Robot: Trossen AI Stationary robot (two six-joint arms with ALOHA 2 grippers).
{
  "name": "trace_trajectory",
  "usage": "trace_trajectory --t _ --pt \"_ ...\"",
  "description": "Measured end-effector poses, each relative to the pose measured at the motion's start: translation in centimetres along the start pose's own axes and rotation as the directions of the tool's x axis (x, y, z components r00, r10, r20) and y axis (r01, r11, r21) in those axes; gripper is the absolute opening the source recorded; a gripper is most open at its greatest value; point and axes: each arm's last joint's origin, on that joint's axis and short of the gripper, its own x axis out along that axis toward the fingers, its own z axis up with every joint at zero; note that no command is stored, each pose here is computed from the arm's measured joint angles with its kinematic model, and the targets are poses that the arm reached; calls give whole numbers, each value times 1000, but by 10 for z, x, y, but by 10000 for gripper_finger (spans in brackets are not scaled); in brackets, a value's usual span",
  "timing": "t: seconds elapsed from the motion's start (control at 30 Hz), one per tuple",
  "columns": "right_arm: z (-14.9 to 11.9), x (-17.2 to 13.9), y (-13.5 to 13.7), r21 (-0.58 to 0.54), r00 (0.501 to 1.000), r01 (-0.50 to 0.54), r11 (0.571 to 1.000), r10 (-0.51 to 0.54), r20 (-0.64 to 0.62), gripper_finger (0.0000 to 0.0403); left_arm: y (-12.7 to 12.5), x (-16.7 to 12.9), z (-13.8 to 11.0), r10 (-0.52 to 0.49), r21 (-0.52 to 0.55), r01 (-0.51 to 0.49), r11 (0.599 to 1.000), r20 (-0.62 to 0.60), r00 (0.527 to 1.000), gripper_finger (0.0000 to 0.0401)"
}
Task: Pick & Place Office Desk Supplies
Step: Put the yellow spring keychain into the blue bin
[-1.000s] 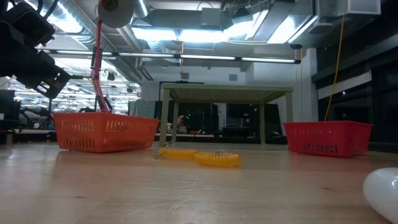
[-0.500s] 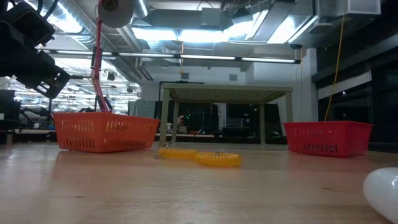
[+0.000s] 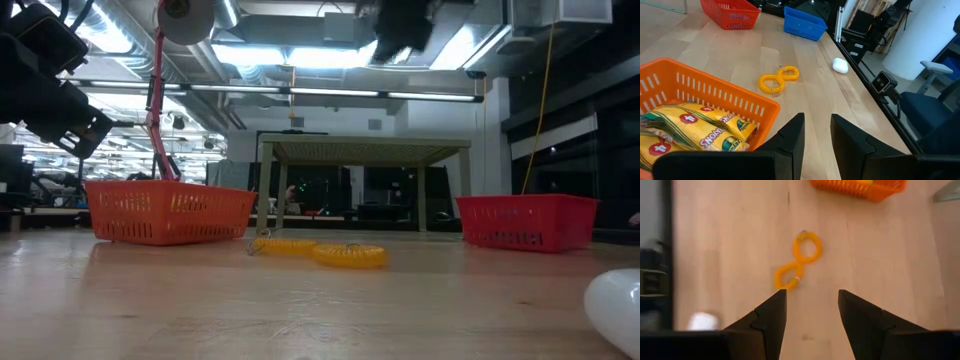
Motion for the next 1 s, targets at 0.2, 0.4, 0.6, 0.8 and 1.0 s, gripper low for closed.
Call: trace_trajectory --t 0.2,0.4,0.6,0.8,1.0 --pt "26 60 -5 -85 996 7 996 -14 -85 180 0 0 0 0 0 0 1000 0 1000 90" --pt "53 97 -4 -103 997 -11 995 4 -73 180 0 0 0 0 0 0 1000 0 1000 90" --pt "66 125 -8 -92 996 -7 996 -2 -88 180 0 0 0 0 0 0 1000 0 1000 90" --pt "48 157 -21 -75 972 9 997 -26 -233 180 0 0 0 0 0 0 1000 0 1000 90" --pt "33 171 -25 -64 957 -13 998 -6 -289 180 0 0 0 0 0 0 1000 0 1000 90"
